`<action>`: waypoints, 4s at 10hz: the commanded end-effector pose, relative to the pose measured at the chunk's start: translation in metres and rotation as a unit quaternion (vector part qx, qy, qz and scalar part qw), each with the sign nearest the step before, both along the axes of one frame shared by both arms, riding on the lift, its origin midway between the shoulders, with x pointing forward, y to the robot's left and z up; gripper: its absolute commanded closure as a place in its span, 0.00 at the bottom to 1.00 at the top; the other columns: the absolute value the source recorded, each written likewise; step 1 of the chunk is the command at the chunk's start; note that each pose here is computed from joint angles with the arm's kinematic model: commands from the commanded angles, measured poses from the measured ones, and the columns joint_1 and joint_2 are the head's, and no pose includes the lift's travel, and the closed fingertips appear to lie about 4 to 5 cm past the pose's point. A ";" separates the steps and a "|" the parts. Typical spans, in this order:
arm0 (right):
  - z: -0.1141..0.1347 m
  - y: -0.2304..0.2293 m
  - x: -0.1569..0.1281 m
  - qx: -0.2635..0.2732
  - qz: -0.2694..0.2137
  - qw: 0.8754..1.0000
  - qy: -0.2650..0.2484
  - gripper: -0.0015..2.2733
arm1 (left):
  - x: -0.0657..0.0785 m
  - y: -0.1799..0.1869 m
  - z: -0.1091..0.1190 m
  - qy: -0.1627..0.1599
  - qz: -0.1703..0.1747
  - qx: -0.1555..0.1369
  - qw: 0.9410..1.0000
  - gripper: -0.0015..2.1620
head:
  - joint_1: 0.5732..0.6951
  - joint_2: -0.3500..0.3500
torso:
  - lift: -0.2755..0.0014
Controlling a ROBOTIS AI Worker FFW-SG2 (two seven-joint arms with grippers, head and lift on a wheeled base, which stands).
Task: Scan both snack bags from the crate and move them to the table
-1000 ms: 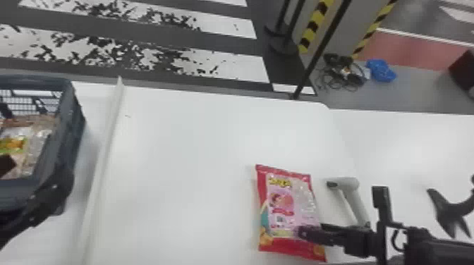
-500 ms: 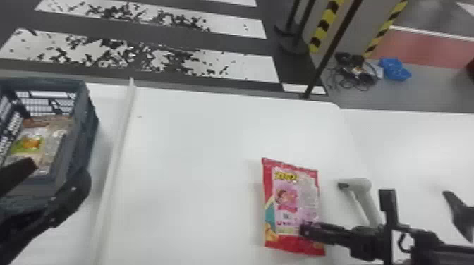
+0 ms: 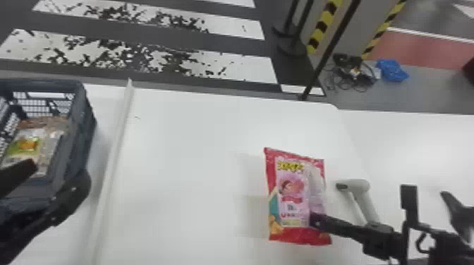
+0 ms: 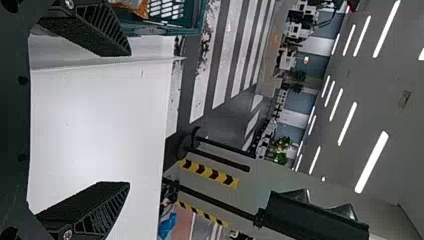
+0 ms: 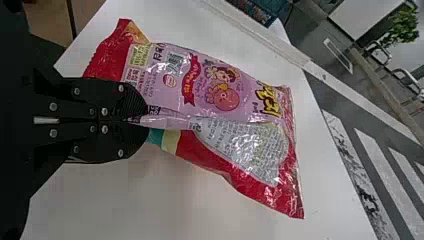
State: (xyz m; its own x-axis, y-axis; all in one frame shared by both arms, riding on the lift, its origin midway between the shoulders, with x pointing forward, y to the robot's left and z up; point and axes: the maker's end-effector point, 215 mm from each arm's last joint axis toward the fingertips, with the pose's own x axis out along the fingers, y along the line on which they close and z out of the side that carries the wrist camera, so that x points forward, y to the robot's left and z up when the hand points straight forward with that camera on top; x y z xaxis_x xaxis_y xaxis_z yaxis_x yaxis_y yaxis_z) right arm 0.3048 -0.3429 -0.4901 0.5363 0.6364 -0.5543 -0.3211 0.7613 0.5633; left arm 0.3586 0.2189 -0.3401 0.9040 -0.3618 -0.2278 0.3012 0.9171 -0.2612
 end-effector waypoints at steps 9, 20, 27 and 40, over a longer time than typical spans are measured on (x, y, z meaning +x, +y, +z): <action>0.078 -0.362 0.112 -0.076 -0.474 0.868 -0.127 0.99 | 0.017 0.012 -0.019 0.009 0.019 0.000 1.000 0.03 | 1.00 0.00 | 0.68; -0.049 -0.335 0.056 -0.229 -0.499 0.833 -0.062 0.02 | 0.019 -0.017 -0.003 -0.002 -0.024 0.003 1.000 0.03 | 1.00 0.00 | 0.68; 0.085 -0.081 0.068 -0.116 -0.366 0.889 -0.248 0.03 | 0.017 -0.046 -0.008 0.017 -0.053 -0.004 0.998 0.03 | 1.00 0.00 | 0.68; 0.125 0.114 0.063 -0.158 -0.193 0.909 -0.335 0.05 | 0.065 0.106 0.010 0.156 0.111 0.068 0.979 0.04 | 1.00 0.66 | 0.68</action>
